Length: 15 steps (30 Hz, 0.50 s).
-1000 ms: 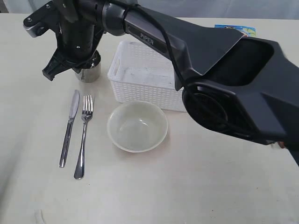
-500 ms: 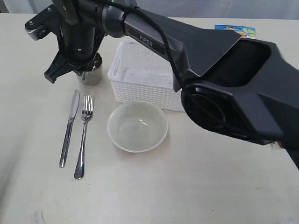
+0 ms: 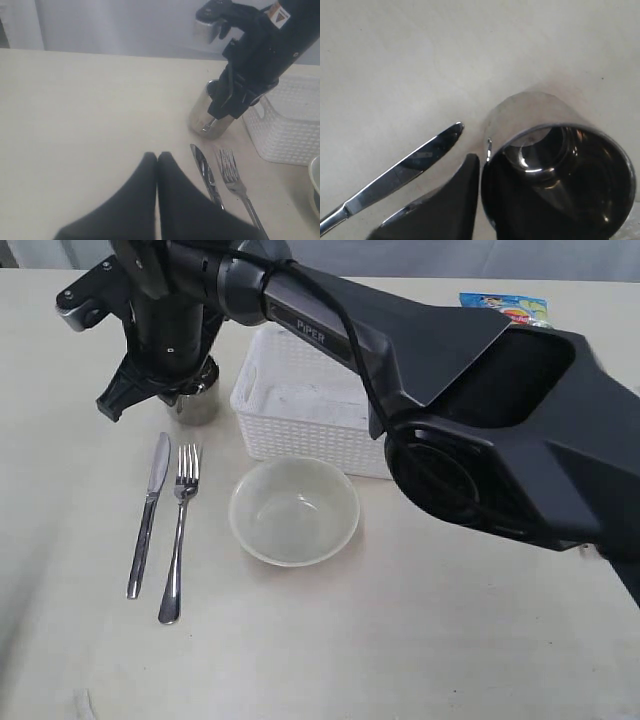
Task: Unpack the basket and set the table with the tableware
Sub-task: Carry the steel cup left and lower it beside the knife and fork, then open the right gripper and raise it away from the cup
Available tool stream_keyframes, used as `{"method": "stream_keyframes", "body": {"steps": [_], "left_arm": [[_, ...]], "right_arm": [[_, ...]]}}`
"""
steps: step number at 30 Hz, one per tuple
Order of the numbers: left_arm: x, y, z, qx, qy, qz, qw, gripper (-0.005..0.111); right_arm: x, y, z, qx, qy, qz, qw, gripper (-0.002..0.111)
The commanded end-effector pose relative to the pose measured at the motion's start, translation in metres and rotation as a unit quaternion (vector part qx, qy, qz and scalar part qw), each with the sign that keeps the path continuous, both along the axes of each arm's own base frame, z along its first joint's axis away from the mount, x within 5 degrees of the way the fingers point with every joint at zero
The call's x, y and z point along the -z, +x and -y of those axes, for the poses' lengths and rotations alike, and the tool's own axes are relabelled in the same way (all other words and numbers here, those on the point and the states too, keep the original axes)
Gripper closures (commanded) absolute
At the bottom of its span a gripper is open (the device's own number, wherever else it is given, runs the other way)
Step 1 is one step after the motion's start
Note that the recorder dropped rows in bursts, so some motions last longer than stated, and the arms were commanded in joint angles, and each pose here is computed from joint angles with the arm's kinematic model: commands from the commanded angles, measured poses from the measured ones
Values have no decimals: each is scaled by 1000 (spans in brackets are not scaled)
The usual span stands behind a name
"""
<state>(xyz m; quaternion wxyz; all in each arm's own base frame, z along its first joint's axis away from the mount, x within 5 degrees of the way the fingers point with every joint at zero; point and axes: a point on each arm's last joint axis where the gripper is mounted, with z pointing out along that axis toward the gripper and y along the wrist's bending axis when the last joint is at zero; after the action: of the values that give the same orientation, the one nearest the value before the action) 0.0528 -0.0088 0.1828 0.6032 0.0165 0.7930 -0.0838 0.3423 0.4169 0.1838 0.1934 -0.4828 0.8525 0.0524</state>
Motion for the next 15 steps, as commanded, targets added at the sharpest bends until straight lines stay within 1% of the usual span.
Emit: {"method": "stream_keyframes", "body": {"steps": [1, 3, 9, 14, 15], "left_arm": [[1, 0, 0, 3, 2, 1, 1000, 107], [1, 0, 0, 3, 2, 1, 1000, 107], [1, 0, 0, 3, 2, 1, 1000, 107], [1, 0, 0, 3, 2, 1, 1000, 107], [1, 0, 0, 3, 2, 1, 1000, 107]], "right_arm": [[-5, 3, -1, 1, 13, 16, 1000, 75], [-6, 4, -1, 1, 16, 18, 1000, 70], [-9, 6, 1, 0, 8, 34, 999, 70], [-27, 4, 3, 0, 19, 47, 999, 70], [-35, 4, 4, 0, 24, 52, 998, 70]]}}
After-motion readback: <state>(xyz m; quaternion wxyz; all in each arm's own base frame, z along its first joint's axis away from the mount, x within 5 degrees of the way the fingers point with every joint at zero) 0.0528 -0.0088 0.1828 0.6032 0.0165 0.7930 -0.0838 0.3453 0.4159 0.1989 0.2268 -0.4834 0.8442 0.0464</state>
